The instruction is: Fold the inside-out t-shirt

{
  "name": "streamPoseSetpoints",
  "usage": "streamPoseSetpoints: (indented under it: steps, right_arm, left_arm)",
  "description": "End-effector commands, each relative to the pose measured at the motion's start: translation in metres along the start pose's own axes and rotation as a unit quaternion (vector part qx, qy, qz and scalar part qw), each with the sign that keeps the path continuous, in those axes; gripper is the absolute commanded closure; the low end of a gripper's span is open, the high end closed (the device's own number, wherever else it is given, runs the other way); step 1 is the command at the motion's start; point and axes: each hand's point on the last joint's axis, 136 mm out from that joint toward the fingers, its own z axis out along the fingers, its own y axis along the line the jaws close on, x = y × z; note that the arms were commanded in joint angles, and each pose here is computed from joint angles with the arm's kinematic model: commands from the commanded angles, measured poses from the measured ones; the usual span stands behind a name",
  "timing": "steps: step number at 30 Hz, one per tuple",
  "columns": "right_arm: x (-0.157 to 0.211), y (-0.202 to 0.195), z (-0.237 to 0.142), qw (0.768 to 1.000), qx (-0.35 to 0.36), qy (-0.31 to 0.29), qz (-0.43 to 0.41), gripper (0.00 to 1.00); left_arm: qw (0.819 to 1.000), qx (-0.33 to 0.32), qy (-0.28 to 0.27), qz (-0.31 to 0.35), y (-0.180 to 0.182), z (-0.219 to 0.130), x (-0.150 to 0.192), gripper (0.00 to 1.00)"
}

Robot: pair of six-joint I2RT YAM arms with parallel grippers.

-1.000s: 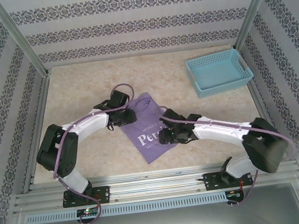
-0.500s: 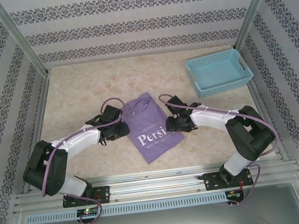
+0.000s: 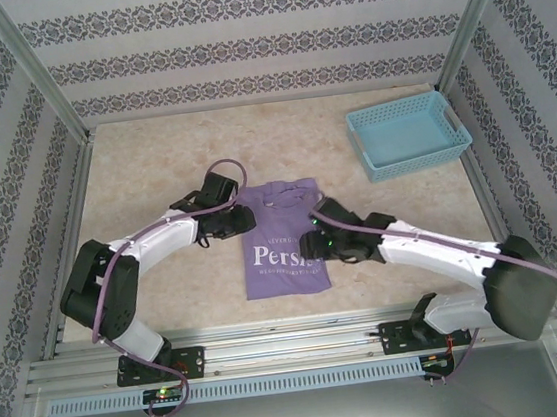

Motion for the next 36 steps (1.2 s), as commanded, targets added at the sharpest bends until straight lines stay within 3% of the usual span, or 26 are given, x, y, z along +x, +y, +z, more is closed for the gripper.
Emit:
streamPoseSetpoints:
  steps: [1,9,22,29,36]
  right_arm:
    - [-0.036,-0.023,-0.012,0.999,0.024,-0.026,0.006,0.39]
    - [-0.100,-0.033,0.012,0.999,-0.006,-0.030,0.014,0.42]
    - [-0.128,-0.017,0.074,0.999,-0.037,0.019,0.015,0.42]
    - [-0.128,-0.018,0.096,0.998,-0.034,0.041,0.014,0.52]
    - [-0.133,-0.013,0.089,0.999,-0.026,0.030,-0.003,0.81]
  left_arm:
    - [0.999,-0.028,-0.018,0.012,0.009,-0.019,-0.016,0.59]
    - [0.999,-0.031,-0.020,-0.008,0.010,-0.002,-0.061,0.46]
    - [0.999,-0.039,0.005,-0.021,0.012,0.040,-0.073,0.46]
    - [0.999,-0.010,0.023,-0.026,0.003,0.061,-0.073,0.56]
    - [0.998,0.046,0.002,-0.032,-0.019,0.050,-0.082,0.83]
